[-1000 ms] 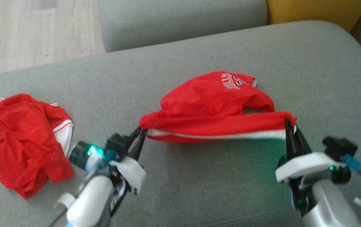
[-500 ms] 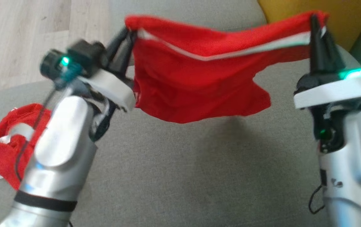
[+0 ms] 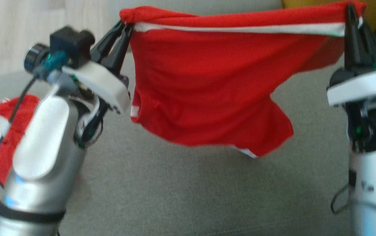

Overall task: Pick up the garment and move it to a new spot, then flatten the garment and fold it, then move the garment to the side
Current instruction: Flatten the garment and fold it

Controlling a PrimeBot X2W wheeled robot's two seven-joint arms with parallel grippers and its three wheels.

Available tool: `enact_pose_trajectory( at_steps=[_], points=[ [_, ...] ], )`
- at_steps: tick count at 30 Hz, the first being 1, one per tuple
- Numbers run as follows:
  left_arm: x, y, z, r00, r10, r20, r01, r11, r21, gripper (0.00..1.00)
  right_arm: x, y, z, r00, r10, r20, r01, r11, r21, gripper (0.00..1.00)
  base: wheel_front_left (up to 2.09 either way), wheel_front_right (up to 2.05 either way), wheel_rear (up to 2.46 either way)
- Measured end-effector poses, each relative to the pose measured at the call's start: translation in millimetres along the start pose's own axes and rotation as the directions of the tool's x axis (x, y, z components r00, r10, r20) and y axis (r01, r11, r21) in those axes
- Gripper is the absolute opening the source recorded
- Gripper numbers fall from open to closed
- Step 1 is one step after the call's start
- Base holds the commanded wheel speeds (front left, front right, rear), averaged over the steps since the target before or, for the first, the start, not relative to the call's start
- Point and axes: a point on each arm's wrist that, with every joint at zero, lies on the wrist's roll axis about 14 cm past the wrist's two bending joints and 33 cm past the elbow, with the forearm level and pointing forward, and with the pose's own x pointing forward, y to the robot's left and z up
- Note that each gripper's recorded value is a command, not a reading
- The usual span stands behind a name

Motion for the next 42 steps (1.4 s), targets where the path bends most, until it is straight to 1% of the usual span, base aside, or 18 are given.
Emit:
enact_pose_trajectory(
  at_steps=[3, 7, 11, 15, 17, 19, 22, 25, 27, 30, 32, 35, 39, 42],
  points=[
    [21.8, 9.3, -16.7, 0.999, -0.012, -0.05, 0.012, 1.0, -0.014, 0.0, 26.2, -8.1, -17.7, 0.999, -0.014, -0.046, 0.014, 1.0, 0.0, 0.0, 0.0, 0.0, 0.0],
    [69.9, 37.9, -19.8, 0.999, -0.001, -0.049, 0.002, 1.0, 0.006, 0.0, 83.7, -12.6, -25.1, 0.999, -0.008, -0.042, 0.007, 1.0, -0.02, 0.0, 0.0, 0.0, 0.0],
    [118.0, 70.6, -18.4, 0.999, 0.033, 0.017, -0.033, 0.999, 0.012, 0.0, 142.7, -21.8, -23.6, 1.0, -0.018, 0.022, 0.019, 0.998, -0.066, 0.0, 0.0, 0.0, 0.0],
    [153.5, 91.2, -24.8, 0.993, 0.065, 0.096, -0.063, 0.998, -0.022, 0.0, 185.4, -31.2, -23.8, 0.994, -0.028, 0.107, 0.038, 0.995, -0.093, 0.0, 0.0, 0.0, 0.0],
    [163.9, 95.2, -38.2, 0.991, 0.076, 0.107, -0.071, 0.997, -0.043, 0.0, 197.5, -36.9, -37.9, 0.993, -0.039, 0.108, 0.048, 0.995, -0.09, 0.0, 0.0, 0.0, 0.0],
    [167.7, 95.0, -60.4, 0.993, 0.082, 0.087, -0.076, 0.995, -0.067, 0.0, 201.1, -45.5, -67.0, 0.997, -0.062, 0.053, 0.066, 0.995, -0.079, 0.0, 0.0, 0.0, 0.0],
    [163.3, 87.5, -101.5, 0.997, 0.074, 0.01, -0.073, 0.992, -0.1, 0.0, 192.3, -54.1, -123.3, 0.993, -0.088, -0.079, 0.083, 0.994, -0.068, 0.0, 0.0, 0.0, 0.0],
    [149.1, 80.1, -138.7, 0.995, 0.07, -0.073, -0.079, 0.989, -0.126, 0.0, 171.9, -56.2, -178.3, 0.969, -0.099, -0.229, 0.085, 0.994, -0.071, 0.0, 0.0, 0.0, 0.0],
    [136.0, 73.5, -163.5, 0.989, 0.064, -0.131, -0.084, 0.985, -0.148, 0.0, 152.7, -59.1, -211.8, 0.939, -0.11, -0.325, 0.094, 0.993, -0.067, 0.0, 0.0, 0.0, 0.0],
    [109.1, 56.4, -198.7, 0.973, 0.038, -0.227, -0.08, 0.981, -0.177, 0.0, 118.2, -63.0, -250.9, 0.879, -0.125, -0.46, 0.108, 0.992, -0.064, 0.0, 0.0, 0.0, 0.0],
    [88.9, 42.9, -217.1, 0.959, 0.016, -0.282, -0.073, 0.978, -0.195, 0.0, 97.1, -65.6, -267.3, 0.837, -0.13, -0.531, 0.107, 0.992, -0.072, 0.0, 0.0, 0.0, 0.0],
    [58.1, 22.7, -236.0, 0.938, -0.023, -0.347, -0.054, 0.976, -0.209, 0.0, 70.8, -67.9, -281.1, 0.782, -0.134, -0.609, 0.115, 0.991, -0.069, 0.0, 0.0, 0.0, 0.0],
    [15.2, -0.4, -252.3, 0.905, -0.076, -0.418, -0.014, 0.978, -0.207, 0.0, 40.7, -69.0, -289.0, 0.713, -0.126, -0.69, 0.103, 0.992, -0.074, 0.0, 0.0, 0.0, 0.0],
    [-12.8, -10.6, -258.0, 0.885, -0.099, -0.456, 0.003, 0.978, -0.207, 0.0, 17.9, -69.9, -291.1, 0.665, -0.117, -0.738, 0.081, 0.993, -0.085, 0.0, 0.0, 0.0, 0.0]
  ],
)
